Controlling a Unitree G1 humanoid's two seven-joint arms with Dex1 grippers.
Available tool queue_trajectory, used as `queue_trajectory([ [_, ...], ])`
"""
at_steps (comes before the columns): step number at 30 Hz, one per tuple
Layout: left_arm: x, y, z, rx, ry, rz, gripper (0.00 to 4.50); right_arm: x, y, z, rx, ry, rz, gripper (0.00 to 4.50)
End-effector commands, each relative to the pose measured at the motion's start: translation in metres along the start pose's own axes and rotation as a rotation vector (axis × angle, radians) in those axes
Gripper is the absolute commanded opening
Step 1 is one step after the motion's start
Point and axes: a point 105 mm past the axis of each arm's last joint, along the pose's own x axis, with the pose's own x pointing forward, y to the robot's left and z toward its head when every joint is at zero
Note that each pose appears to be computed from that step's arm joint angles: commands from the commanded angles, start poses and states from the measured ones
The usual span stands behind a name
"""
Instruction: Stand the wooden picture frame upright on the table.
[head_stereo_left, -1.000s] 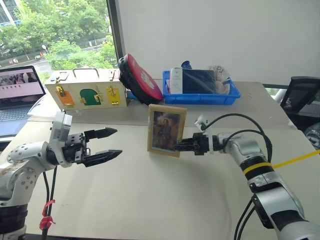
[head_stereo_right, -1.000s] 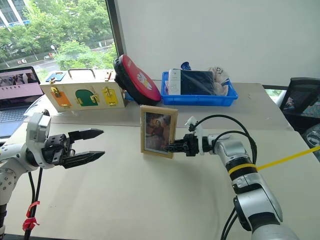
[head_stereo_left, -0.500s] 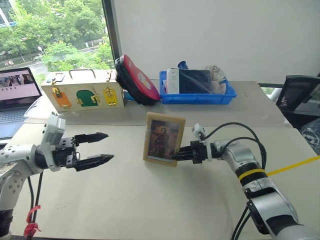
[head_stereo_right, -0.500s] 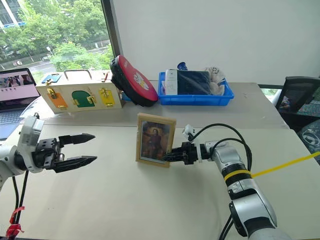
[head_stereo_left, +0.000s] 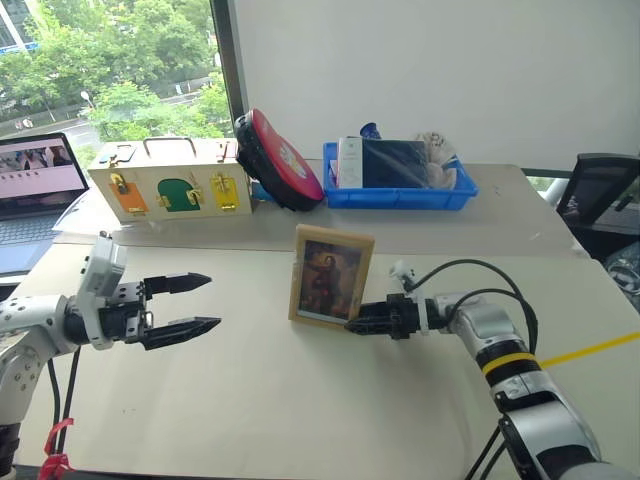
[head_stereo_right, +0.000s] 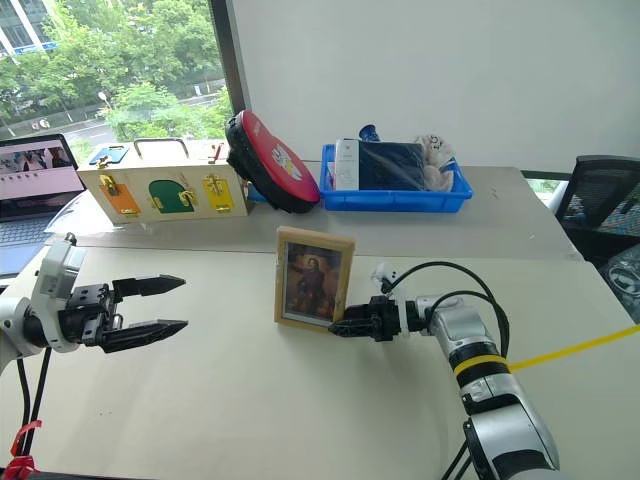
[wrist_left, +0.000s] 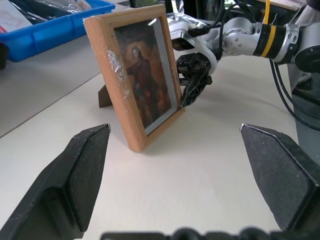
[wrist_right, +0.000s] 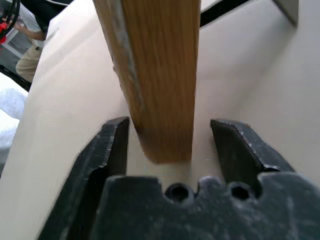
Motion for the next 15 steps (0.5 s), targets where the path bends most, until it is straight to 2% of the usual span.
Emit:
queue_trajectory([
  [1, 0.004, 0.006, 0.012, 0.044, -0.06, 0.016, 4.5, -0.021, 0.001, 0.012, -0.066, -0.02, -0.085, 4.42],
  [5, 0.004, 0.015, 0.011, 0.056, -0.068, 0.071, 4.5, -0.052, 0.003, 0.01, -0.134, -0.021, -0.233, 4.42],
  [7, 0.003, 0.021, 0.001, 0.037, -0.022, 0.118, 4.5, -0.07, 0.009, 0.007, -0.138, -0.043, -0.295, 4.42],
  [10, 0.002, 0.028, -0.011, 0.059, 0.007, 0.181, 4.5, -0.09, 0.04, 0.013, -0.216, -0.12, -0.296, 4.42],
  [13, 0.008, 0.038, -0.022, 0.09, 0.059, 0.264, 4.5, -0.103, 0.059, 0.027, -0.366, -0.187, -0.392, 4.42],
  [15, 0.015, 0.042, -0.024, 0.102, 0.063, 0.307, 4.5, -0.112, 0.071, 0.041, -0.375, -0.265, -0.472, 4.42],
])
